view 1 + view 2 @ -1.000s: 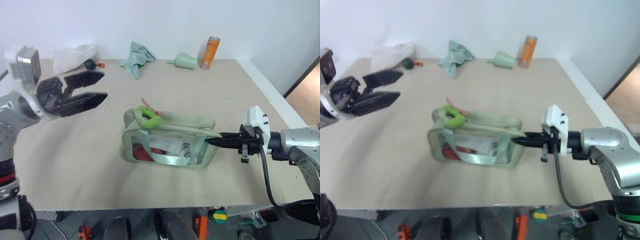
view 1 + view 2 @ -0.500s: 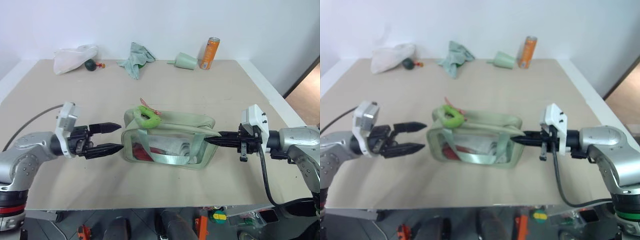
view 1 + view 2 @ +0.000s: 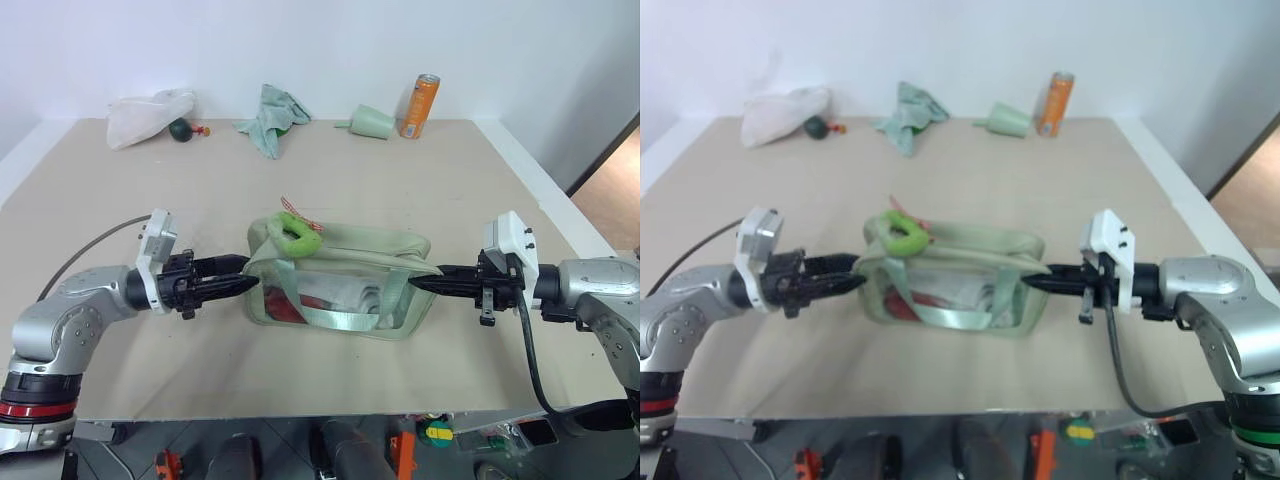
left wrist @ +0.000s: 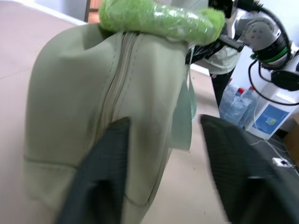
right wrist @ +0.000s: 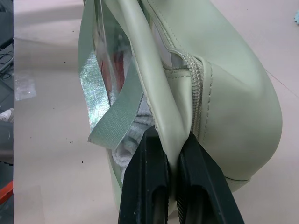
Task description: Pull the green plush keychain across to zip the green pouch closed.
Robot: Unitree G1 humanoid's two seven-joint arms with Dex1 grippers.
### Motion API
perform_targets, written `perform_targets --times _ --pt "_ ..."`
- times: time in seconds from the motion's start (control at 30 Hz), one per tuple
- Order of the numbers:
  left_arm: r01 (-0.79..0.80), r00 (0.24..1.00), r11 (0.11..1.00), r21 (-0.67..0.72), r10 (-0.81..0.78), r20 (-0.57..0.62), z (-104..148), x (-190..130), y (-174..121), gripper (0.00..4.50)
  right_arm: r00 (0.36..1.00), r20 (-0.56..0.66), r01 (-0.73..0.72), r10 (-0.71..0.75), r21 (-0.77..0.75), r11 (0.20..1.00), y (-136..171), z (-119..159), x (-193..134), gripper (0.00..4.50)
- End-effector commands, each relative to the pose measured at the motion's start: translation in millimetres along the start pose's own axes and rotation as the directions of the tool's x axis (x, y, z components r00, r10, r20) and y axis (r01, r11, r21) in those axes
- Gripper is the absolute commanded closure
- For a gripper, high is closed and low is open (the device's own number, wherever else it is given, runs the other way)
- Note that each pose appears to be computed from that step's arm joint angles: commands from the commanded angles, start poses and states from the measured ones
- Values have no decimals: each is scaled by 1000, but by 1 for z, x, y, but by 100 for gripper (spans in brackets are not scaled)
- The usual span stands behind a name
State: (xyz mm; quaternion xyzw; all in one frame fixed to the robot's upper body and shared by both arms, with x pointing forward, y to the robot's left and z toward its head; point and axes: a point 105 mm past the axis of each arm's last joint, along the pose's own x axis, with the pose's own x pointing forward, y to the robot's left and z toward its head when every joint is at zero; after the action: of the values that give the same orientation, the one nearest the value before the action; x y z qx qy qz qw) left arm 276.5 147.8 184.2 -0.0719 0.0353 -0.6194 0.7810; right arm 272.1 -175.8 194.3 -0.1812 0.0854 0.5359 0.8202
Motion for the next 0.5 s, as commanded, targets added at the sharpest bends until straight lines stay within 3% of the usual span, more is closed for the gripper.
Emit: perform_targets --times 0.03,0.13,0.4,0.5 --pt "20 1000 999 47 -20 4 8 3 -5 364 1000 9 8 -8 -36 999 1 9 -3 450" --pt "11 1000 998 68 -10 -10 7 4 -5 445 1000 9 6 -6 -35 999 1 9 -3 450" --pt "-1 999 994 106 6 -44 2 8 -6 445 999 44 4 -3 -21 1000 2 11 -4 450" --pt "2 999 994 108 3 -47 1 8 -7 450 998 64 29 -28 -10 1000 -2 13 -5 349"
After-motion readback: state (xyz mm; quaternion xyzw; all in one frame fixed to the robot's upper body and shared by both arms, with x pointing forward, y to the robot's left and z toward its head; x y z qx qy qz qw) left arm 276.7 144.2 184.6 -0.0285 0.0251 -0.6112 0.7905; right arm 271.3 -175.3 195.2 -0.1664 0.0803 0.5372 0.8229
